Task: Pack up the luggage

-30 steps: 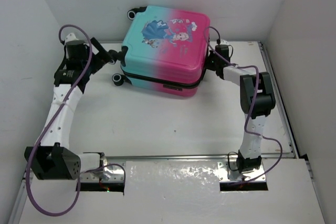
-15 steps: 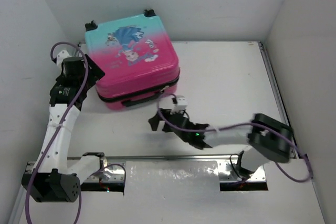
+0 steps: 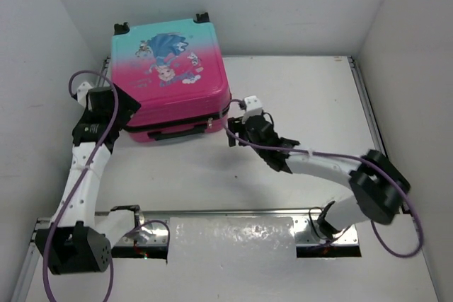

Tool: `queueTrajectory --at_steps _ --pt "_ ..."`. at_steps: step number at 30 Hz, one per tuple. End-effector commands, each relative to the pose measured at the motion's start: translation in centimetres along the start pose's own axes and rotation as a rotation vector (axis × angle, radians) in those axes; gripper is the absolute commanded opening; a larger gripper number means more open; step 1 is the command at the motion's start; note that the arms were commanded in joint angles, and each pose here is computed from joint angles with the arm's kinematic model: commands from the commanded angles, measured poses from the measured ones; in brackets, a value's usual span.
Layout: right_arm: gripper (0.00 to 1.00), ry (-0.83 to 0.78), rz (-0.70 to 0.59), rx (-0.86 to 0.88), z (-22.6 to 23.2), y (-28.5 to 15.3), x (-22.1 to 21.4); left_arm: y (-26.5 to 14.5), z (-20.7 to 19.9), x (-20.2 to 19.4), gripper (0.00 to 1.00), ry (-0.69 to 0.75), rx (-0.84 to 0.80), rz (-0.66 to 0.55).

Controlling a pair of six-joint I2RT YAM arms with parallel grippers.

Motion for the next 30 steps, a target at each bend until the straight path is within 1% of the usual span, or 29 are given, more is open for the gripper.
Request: queueTrajectory --at_steps 1,2,3,4,5,6,7,8,9,11,13,16,18,19,21,22,23,24,25,26,27,28,30 --pt "0.7 -0.114 0.071 0.14 2.6 2.6 -0.4 -2.2 -0.7 -1.0 1.0 -0.045 -0.15 -0.011" --pt "0.62 -0.106 0.115 0.175 3.3 3.7 -1.7 -2.2 -0.5 -1.9 1.0 -0.039 -0.166 -0.005" --pt "0.59 -0.09 0.088 0.205 4.4 4.5 -0.9 -2.5 -0.3 -2.4 1.0 -0.041 -0.172 -0.003" --pt "0.58 -0.07 0.085 0.21 4.8 5.0 -0.9 -3.7 -0.5 -2.4 1.0 -0.046 -0.229 -0.039" --pt "0.58 -0.06 0.09 0.23 5.4 6.0 -1.2 -4.5 -0.3 -3.5 1.0 -0.043 -0.288 -0.043" --pt "0.58 -0.059 0.09 0.239 5.7 6.4 -1.3 -3.8 -0.2 -4.3 1.0 -0.036 -0.285 -0.028" --pt "0.58 -0.063 0.088 0.241 6.0 6.8 -1.5 -5.1 -0.6 -4.8 1.0 -0.027 -0.38 -0.048" --pt "0.58 -0.07 0.093 0.246 6.7 7.7 -1.8 -4.6 -0.4 -5.8 1.0 -0.02 -0.405 -0.056" --pt "0.59 -0.081 0.094 0.24 6.9 8.2 -1.9 -5.1 -0.3 -6.2 1.0 -0.013 -0.435 -0.062" --pt "0.6 -0.125 0.09 0.228 7.4 9.0 -2.1 -4.4 0.3 -7.4 1.0 0.011 -0.418 -0.036" --pt "0.6 -0.128 0.072 0.193 7.6 10.3 -2.3 -4.0 0.5 -8.0 1.0 0.052 -0.409 -0.008" --pt "0.59 -0.124 0.031 0.144 7.6 12.0 -2.2 -4.0 0.3 -8.4 1.0 0.088 -0.437 0.016" --pt "0.57 -0.116 -0.008 0.111 7.5 12.6 -1.7 -3.8 0.3 -8.9 1.0 0.099 -0.461 0.022" --pt "0.48 -0.096 -0.044 0.095 7.4 12.8 -1.1 -3.8 0.2 -9.0 1.0 0.098 -0.474 0.021" --pt "0.4 -0.063 -0.094 0.078 7.2 12.7 -0.7 -3.8 -0.3 -9.7 1.0 0.11 -0.502 0.045" --pt "0.32 -0.045 -0.122 0.052 6.9 12.5 -0.3 -3.6 -0.3 -10.0 1.0 0.111 -0.498 0.054" --pt "0.26 -0.043 -0.139 0.045 6.9 12.5 0.0 -3.4 -0.3 -10.3 1.0 0.111 -0.489 0.062" --pt "0.22 -0.036 -0.159 0.036 6.6 12.4 0.3 -3.0 -0.3 -10.7 1.0 0.095 -0.472 0.083" --pt "0.17 -0.046 -0.173 0.012 6.3 12.3 0.5 -2.7 -0.5 -10.8 1.0 0.091 -0.453 0.076" --pt "0.07 -0.053 -0.18 -0.001 6.0 12.0 0.7 -2.3 -0.5 -11.5 1.0 0.085 -0.445 0.09" --pt "0.02 -0.055 -0.195 -0.01 5.5 11.9 1.0 -1.7 -0.8 -12.0 1.0 0.056 -0.421 0.112" --pt "0.0 -0.069 -0.198 -0.018 5.1 11.8 1.1 -1.7 -1.7 -12.3 1.0 0.049 -0.452 0.119" --pt "0.0 -0.093 -0.208 -0.059 3.5 11.3 1.0 -1.1 -3.1 -13.3 1.0 0.01 -0.457 0.139"
Point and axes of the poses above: each gripper's point midway between its finger pads, its own y axis out along the fingers, its own z axis along the line the jaws close on, x = y × z, the point moved 6 cm from there along -y, back along the fingers, and after that the axes turned 11 degrees about y, right-handed, at the moved point
